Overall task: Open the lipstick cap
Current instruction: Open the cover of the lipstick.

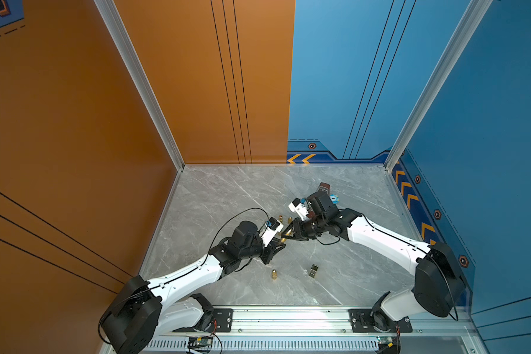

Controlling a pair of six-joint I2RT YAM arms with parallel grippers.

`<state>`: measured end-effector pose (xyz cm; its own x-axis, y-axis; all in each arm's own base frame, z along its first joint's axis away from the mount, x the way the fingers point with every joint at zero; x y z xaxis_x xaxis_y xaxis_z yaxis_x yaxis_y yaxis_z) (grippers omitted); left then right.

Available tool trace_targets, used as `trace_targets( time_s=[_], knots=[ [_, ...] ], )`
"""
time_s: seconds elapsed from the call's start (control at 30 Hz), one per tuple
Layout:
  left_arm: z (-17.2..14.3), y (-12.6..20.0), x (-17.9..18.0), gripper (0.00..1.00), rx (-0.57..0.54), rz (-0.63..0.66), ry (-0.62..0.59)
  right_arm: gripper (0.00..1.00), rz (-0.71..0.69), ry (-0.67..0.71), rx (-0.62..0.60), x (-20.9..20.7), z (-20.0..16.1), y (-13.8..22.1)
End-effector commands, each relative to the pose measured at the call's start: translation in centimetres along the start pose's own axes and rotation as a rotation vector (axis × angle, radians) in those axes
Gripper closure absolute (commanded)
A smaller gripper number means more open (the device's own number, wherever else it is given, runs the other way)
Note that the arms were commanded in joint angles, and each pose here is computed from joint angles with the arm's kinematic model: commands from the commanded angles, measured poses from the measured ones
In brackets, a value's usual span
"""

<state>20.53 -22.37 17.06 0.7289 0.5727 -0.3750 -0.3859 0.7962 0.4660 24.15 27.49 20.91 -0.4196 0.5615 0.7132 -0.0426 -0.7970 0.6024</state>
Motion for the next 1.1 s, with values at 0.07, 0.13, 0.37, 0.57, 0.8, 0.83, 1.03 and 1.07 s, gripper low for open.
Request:
trace_targets(
  time_s=[0.07,0.13,0.37,0.57,0.8,0.83,1.03,1.07],
  knots=[
    [0.3,0.1,0.4,1.0,-0.012,0.039,0.008,0.66,-0.069,0.014,-0.065,-0.2,0.4,2.3],
    [0.3,0.2,0.3,1.0,-0.006,0.031,0.006,0.62,-0.077,0.013,-0.072,-0.4,0.5,2.5],
    [0.4,0.2,-0.1,1.0,-0.006,0.009,-0.001,0.62,-0.057,0.007,-0.051,-0.4,0.7,1.7],
    [0.5,0.0,-0.2,1.0,-0.001,0.003,-0.002,0.67,-0.028,0.02,-0.037,0.2,0.8,1.0],
    [0.6,-0.2,-0.3,1.0,0.002,-0.003,-0.006,0.73,-0.023,0.018,-0.032,0.1,0.8,0.5],
    [0.6,-0.2,-0.4,1.0,0.006,-0.003,-0.006,0.74,-0.026,0.017,-0.035,0.0,0.9,0.6],
    [0.4,-0.3,-0.3,1.0,0.028,0.013,-0.011,0.78,-0.028,0.022,-0.044,0.0,1.0,0.7],
    [0.4,-0.3,-0.3,1.0,0.029,0.018,-0.011,0.79,-0.027,0.023,-0.047,0.0,1.0,0.8]
  ],
)
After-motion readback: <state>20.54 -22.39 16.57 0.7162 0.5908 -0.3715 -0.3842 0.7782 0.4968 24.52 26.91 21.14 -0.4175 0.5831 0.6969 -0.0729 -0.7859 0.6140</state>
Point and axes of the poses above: each gripper's point midway between its finger pads, its own y axis back along the fingers, its own x axis along the line the jaws close on, z = x × y, the point moved 6 cm from there along y, back along the fingers, and after that the axes turned 9 degrees about y, right-handed, at the moved point
